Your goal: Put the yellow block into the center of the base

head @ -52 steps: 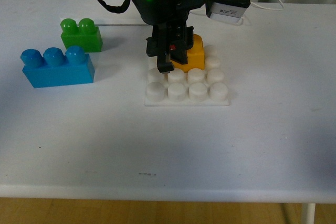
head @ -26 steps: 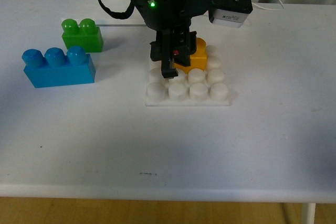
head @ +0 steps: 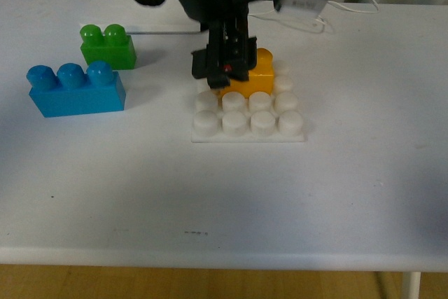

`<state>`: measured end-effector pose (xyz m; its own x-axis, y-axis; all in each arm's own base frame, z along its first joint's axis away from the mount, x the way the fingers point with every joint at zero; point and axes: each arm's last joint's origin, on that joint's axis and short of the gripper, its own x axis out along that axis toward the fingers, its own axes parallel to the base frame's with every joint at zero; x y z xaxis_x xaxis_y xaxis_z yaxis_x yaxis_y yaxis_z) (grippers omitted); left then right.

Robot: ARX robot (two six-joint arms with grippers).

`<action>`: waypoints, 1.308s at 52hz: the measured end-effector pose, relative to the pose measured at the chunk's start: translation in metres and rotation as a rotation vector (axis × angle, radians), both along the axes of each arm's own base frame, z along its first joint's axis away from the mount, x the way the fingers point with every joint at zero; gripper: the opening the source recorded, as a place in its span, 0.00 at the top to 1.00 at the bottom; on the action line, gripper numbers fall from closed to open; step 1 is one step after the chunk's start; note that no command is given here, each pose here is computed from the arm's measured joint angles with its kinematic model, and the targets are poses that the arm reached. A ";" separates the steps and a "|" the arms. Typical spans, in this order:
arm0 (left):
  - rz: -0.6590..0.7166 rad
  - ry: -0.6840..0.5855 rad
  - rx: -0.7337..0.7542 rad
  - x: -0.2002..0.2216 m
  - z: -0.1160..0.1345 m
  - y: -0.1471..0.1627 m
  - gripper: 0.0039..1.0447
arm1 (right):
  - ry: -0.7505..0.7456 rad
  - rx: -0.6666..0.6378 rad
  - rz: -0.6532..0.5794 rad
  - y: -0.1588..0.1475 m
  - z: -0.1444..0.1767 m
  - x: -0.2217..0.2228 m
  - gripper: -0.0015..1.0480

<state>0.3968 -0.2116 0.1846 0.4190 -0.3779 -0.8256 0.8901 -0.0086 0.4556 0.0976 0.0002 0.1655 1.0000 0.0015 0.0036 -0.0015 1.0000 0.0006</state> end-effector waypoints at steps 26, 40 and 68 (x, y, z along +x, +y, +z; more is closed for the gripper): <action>0.258 -0.721 -0.194 -0.136 0.094 0.064 0.06 | 0.000 0.000 0.000 0.000 0.000 0.000 0.09; 0.729 -0.844 -0.361 -0.202 0.042 0.142 0.06 | 0.000 0.000 0.000 0.000 0.000 0.000 0.09; 1.070 -0.567 -1.150 -0.260 -0.004 0.198 0.53 | 0.000 0.000 0.000 0.000 0.000 0.000 0.09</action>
<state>0.1365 -0.0138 0.1808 1.0000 -0.0042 -0.0032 0.0043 0.9993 0.0372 0.0976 0.0002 0.1655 1.0000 0.0011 0.0036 -0.0011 1.0000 0.0006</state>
